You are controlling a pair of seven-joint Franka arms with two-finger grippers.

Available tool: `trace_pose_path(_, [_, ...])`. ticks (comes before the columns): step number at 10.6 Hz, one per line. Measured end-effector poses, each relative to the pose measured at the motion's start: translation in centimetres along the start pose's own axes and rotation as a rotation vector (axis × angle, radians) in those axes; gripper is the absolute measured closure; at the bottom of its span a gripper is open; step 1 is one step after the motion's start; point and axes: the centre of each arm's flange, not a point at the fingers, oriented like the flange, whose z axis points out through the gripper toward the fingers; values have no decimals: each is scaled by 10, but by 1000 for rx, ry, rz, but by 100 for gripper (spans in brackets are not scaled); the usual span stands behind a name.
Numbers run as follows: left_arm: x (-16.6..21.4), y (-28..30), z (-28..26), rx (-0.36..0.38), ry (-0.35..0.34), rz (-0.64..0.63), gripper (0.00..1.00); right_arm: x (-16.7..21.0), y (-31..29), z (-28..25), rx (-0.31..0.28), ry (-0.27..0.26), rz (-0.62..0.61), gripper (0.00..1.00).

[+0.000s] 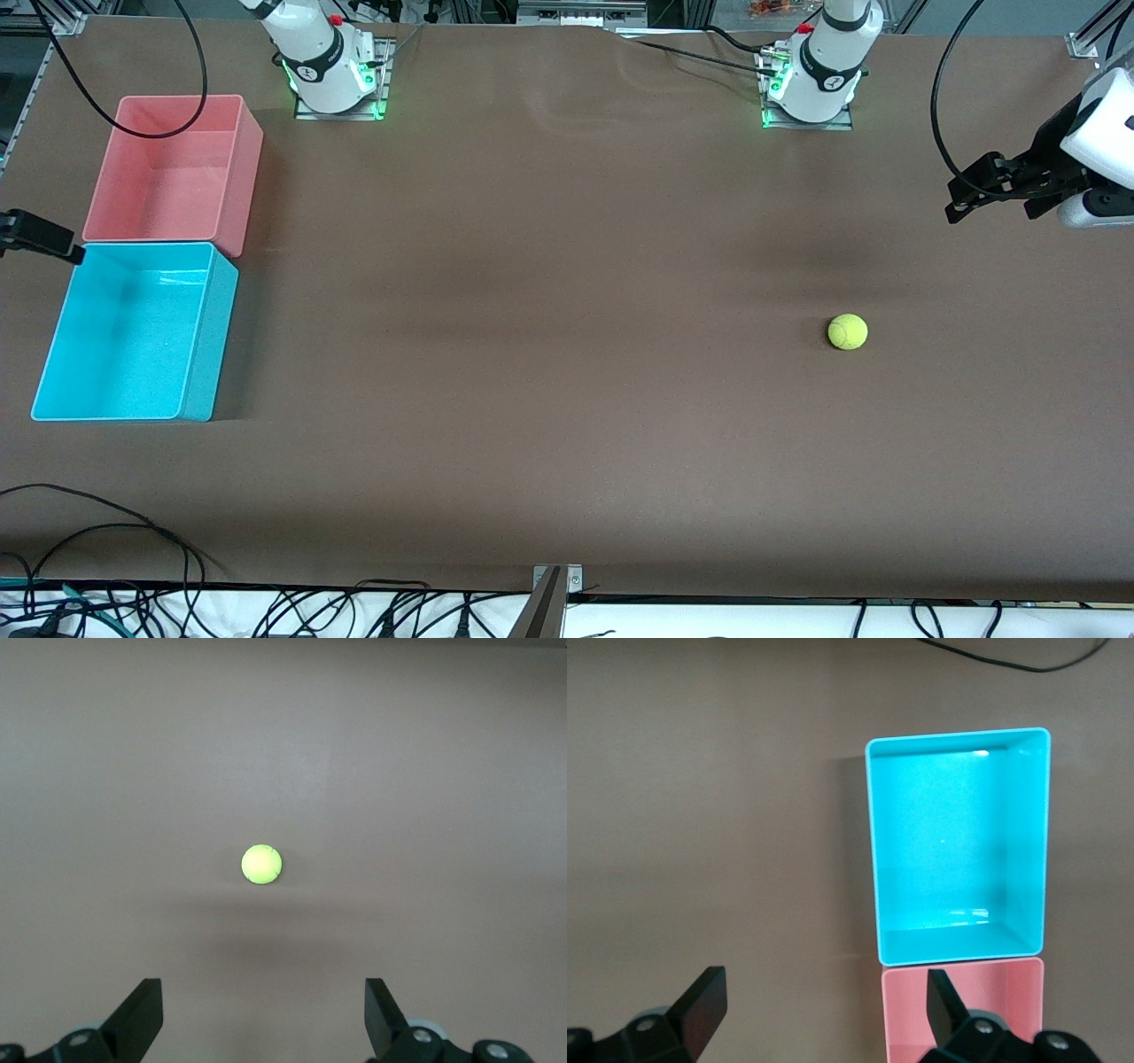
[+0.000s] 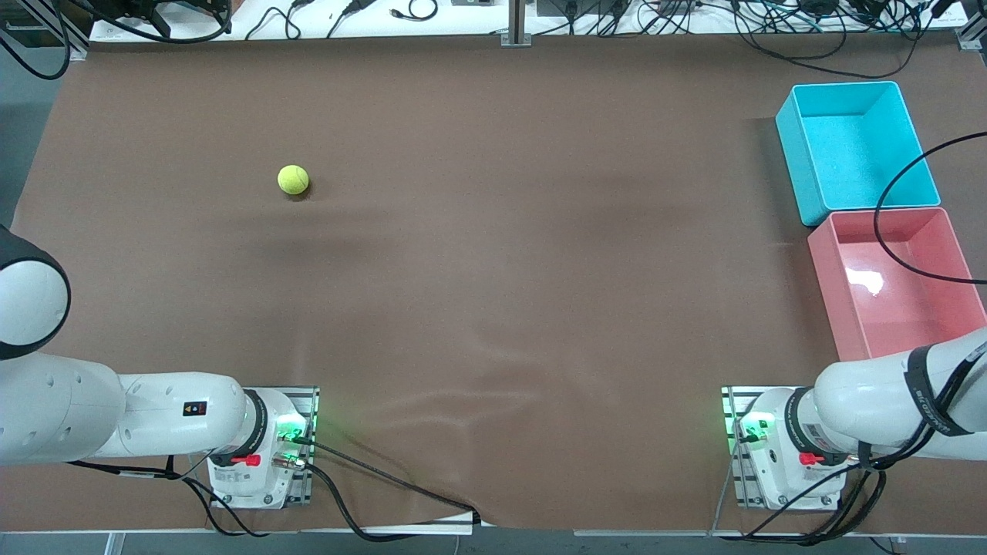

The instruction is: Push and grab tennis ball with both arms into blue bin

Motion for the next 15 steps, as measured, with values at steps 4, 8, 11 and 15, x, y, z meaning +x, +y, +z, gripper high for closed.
trace_pose_path(4, [0, 0, 0, 0, 0, 0, 0, -10, -49, -17, -1, 11, -72, 0])
trace_pose_path(8, [0, 0, 0, 0, 0, 0, 0, -8, -34, -13, -1, 4, -47, 0])
trace_pose_path(11, [0, 0, 0, 0, 0, 0, 0, -4, -8, -5, 1, -8, -6, 0])
trace_pose_path(15, [3, -2, 4, 0, -8, -3, 0, -4, -4, -3, 1, -11, 2, 0])
